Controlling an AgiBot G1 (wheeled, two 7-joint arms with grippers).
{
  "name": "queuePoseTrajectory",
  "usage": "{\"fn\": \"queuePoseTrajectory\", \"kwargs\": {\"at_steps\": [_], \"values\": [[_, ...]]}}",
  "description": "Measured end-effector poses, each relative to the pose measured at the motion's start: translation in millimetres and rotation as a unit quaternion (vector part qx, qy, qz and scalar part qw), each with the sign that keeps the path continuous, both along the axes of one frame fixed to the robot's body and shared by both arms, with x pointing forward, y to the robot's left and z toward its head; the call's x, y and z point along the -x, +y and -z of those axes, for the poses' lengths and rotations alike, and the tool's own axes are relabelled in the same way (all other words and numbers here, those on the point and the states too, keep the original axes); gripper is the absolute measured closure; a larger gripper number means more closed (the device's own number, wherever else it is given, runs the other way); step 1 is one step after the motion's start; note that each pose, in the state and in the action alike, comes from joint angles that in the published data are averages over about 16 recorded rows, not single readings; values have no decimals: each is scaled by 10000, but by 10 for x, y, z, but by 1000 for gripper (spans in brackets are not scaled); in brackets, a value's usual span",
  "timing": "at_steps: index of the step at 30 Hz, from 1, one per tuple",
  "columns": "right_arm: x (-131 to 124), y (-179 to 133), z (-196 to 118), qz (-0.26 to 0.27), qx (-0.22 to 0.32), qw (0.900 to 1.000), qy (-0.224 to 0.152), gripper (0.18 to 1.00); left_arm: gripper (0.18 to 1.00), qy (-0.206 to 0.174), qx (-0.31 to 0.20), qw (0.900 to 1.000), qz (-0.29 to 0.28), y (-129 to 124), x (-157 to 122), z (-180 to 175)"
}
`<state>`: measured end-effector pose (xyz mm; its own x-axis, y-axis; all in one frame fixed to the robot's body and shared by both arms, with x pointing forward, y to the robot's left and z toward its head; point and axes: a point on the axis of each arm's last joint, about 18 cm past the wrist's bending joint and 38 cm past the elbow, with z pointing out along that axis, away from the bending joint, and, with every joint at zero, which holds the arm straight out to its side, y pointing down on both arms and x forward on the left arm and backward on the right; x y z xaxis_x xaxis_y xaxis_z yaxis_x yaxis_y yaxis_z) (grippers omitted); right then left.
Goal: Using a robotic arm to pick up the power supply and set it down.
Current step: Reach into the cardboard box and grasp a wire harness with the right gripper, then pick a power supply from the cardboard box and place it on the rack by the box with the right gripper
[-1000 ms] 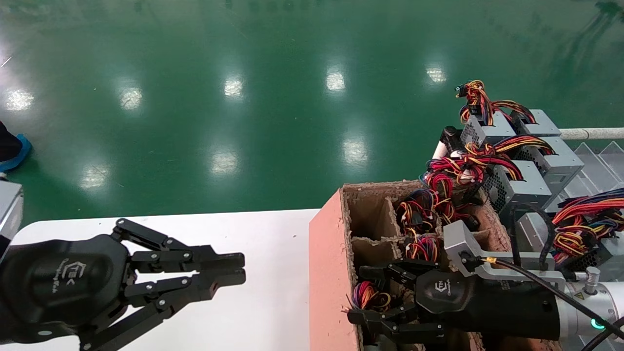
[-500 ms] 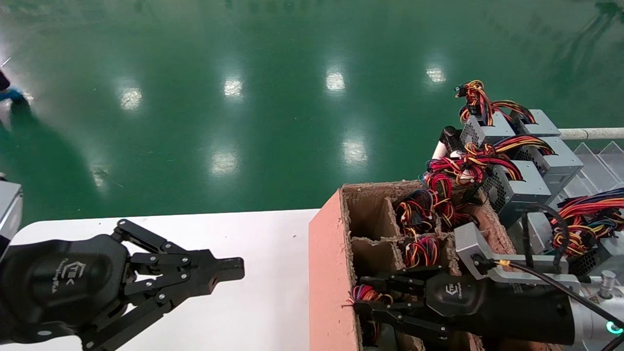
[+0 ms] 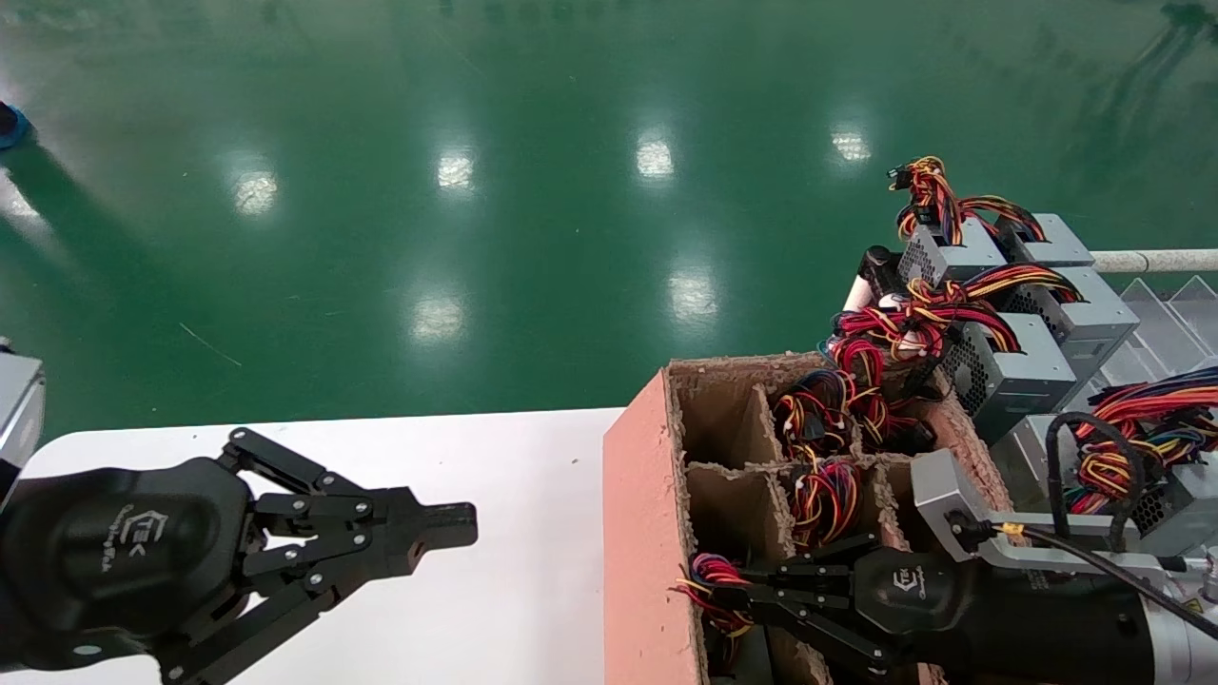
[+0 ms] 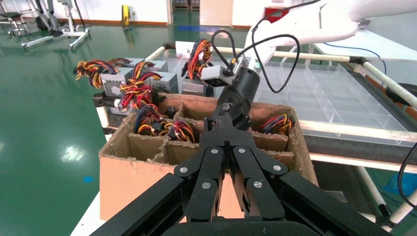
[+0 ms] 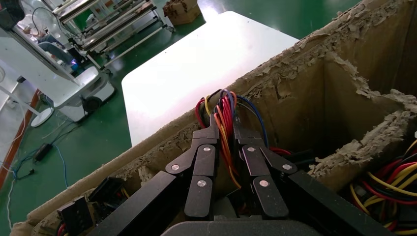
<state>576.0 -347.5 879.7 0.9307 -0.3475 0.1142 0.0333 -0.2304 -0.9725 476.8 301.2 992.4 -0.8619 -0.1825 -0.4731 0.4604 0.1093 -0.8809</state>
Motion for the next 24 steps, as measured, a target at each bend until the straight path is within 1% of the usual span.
{"fn": "queuePoseTrajectory", "kwargs": {"at_steps": [7, 12, 15, 19, 24], "values": [[44, -40, -128, -27, -3, 9999, -150, 955, 993, 0, 0, 10000, 0, 0, 0, 0], [113, -61, -364, -107, 48, 9991, -419, 964, 993, 0, 0, 10000, 0, 0, 0, 0], [174, -68, -591, -169, 134, 9975, -666, 968, 993, 0, 0, 10000, 0, 0, 0, 0], [289, -68, -988, -245, 319, 9932, -1090, 970, 993, 0, 0, 10000, 0, 0, 0, 0], [499, -52, -1585, -268, 688, 9816, -1762, 973, 993, 0, 0, 10000, 0, 0, 0, 0]]}}
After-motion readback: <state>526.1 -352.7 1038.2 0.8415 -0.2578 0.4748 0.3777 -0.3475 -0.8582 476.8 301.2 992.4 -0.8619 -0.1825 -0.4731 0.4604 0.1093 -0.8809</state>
